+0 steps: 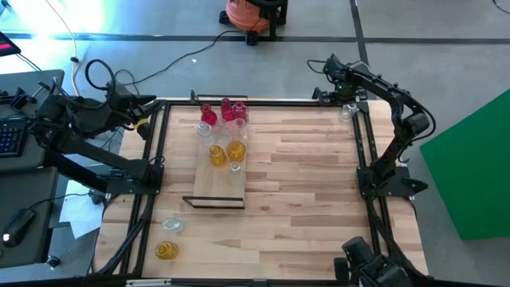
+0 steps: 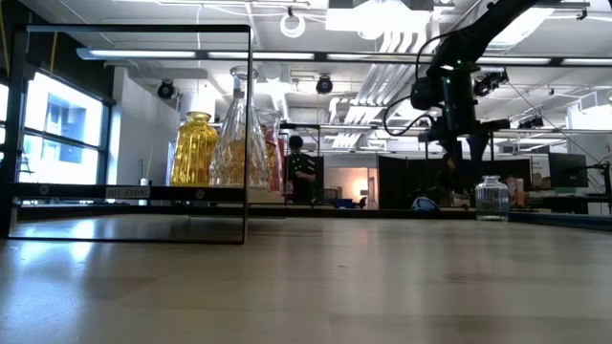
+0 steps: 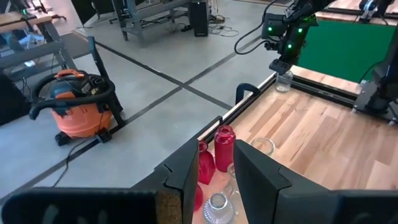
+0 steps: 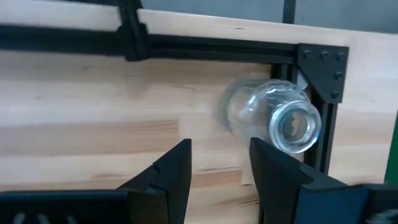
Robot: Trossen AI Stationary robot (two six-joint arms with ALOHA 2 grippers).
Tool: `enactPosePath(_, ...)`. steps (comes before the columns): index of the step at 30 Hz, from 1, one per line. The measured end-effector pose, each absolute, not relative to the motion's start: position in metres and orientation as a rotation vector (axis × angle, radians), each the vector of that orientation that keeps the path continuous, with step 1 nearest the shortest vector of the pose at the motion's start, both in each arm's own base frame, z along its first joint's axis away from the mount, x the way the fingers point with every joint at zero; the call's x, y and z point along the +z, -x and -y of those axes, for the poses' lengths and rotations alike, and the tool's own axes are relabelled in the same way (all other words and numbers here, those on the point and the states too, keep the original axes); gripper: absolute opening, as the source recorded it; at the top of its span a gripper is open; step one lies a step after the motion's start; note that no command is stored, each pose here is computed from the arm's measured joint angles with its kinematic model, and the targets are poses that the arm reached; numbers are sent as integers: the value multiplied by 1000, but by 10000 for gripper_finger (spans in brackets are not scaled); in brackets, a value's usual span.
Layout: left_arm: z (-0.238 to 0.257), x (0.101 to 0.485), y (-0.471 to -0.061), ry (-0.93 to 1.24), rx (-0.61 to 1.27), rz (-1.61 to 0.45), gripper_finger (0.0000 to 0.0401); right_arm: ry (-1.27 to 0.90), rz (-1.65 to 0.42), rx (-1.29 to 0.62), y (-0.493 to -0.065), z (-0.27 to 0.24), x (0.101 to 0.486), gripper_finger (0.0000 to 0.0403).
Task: Sort vases onto shelf
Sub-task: Put the transparent vase on the shelf aligned with the other transparent vase
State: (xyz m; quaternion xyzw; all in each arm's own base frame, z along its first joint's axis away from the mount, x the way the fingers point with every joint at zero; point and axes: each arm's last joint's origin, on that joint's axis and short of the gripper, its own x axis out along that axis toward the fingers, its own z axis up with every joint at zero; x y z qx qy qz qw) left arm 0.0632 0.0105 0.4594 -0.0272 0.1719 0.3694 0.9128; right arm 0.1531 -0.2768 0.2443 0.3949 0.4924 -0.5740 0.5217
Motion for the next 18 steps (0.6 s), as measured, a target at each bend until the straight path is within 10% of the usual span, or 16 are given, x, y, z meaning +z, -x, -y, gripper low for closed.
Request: enactPosePath(18, -11, 459, -63, 13, 753, -372, 90, -958, -1016, -1654, -163, 264, 254, 144)
